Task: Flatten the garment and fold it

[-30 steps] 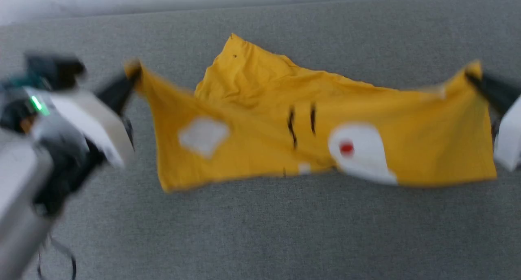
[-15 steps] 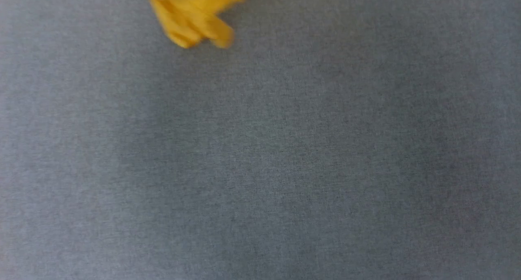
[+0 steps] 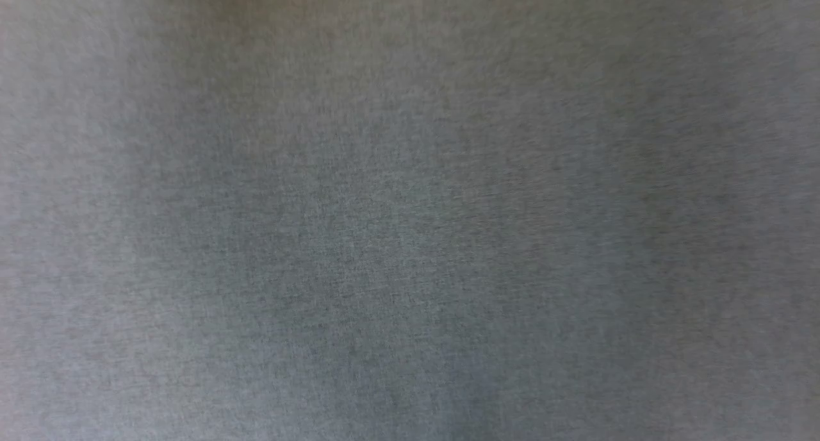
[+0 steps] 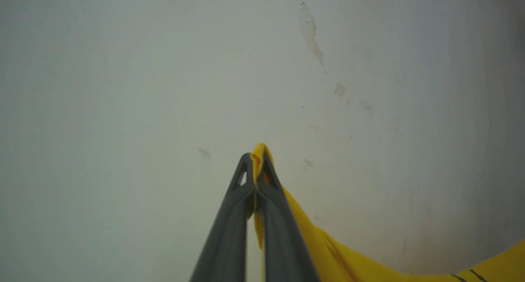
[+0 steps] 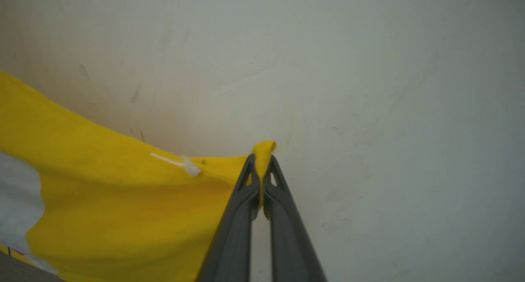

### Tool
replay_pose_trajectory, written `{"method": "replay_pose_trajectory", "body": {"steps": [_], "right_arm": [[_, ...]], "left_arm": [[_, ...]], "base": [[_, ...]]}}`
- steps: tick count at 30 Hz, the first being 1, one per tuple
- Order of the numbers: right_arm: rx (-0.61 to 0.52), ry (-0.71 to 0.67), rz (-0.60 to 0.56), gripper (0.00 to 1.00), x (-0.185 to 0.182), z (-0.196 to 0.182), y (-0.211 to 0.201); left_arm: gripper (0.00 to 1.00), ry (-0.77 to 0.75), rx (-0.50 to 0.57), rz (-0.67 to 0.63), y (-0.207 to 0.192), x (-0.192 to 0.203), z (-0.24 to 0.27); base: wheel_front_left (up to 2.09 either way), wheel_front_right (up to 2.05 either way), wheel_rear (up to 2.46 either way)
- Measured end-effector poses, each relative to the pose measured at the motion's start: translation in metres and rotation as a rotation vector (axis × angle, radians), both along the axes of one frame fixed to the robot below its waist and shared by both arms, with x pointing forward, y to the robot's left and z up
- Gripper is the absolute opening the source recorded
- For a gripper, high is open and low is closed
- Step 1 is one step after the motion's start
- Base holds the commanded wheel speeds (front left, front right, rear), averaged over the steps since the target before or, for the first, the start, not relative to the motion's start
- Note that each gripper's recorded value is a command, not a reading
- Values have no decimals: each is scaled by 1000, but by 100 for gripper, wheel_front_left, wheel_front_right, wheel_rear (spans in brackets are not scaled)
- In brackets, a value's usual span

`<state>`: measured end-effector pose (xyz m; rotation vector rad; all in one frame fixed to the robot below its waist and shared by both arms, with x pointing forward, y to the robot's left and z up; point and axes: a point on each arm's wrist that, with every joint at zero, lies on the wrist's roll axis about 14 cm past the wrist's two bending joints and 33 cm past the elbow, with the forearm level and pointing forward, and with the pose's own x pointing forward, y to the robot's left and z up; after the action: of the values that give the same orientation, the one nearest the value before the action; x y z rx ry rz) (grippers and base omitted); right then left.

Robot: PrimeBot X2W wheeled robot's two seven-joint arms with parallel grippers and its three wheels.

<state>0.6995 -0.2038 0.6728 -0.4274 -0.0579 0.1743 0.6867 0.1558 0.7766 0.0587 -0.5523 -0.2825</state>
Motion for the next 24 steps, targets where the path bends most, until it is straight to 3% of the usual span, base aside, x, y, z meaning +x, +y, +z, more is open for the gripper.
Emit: {"method": "replay_pose_trajectory", "body": {"steps": [5, 10, 16, 24], "right_arm": [[8, 133, 73, 0, 12, -89, 13], [64, 235, 181, 0, -6, -154, 33], [135, 308, 227, 0, -51, -180, 24], [256, 439, 159, 0, -131, -222, -4]], "left_arm": [[0, 165, 13, -35, 2, 24, -105], [0, 303, -17, -85, 7, 8, -179], [0, 439, -82, -159, -5, -53, -226], [0, 690, -122, -155, -12, -156, -290]], "base": [[0, 0, 0], [0, 0, 0], [0, 0, 0], [0, 0, 0]]}}
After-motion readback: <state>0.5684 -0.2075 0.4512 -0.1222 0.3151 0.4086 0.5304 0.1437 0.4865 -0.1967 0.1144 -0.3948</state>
